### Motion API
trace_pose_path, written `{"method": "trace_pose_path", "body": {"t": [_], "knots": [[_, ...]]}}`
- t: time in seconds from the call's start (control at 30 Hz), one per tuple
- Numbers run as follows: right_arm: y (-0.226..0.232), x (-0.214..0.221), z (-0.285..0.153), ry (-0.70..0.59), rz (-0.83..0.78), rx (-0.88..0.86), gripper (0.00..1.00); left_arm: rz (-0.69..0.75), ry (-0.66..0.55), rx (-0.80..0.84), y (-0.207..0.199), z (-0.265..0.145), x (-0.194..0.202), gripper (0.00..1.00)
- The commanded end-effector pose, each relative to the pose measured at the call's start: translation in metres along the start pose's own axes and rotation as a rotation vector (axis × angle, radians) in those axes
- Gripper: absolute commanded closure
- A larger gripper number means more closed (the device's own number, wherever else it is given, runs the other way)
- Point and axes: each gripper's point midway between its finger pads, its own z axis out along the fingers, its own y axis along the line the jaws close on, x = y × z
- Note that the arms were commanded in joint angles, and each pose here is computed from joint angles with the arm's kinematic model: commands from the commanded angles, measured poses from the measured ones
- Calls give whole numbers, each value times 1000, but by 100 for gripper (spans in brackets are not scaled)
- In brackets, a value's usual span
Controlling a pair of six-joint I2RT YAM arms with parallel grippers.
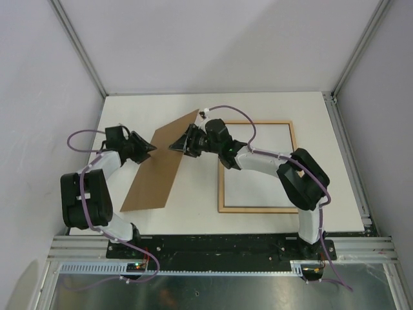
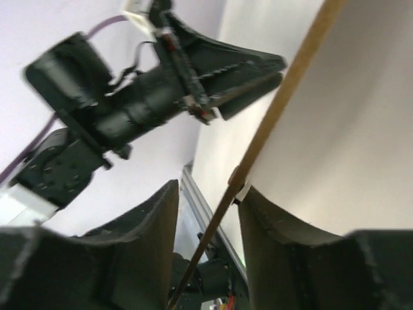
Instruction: Put the photo into the frame
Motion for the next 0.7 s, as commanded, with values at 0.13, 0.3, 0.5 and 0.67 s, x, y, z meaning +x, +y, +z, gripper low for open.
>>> {"method": "trace_pose_path", "body": {"t": [0.13,0.3,0.5,0.67], "knots": [[-14,-18,-45,-67,-185,283,97,172,21,65,-53,-21,27,47],[-16,-24,-65,-92,-234,366,100,402,-76,69,-108,-50,46,40],[12,-51,-92,-192,-257,370,100,575,-240,90,-159,-108,86,34],[41,-76,-114,-308,-286,405,100,685,-323,123,-194,-151,128,32]]}}
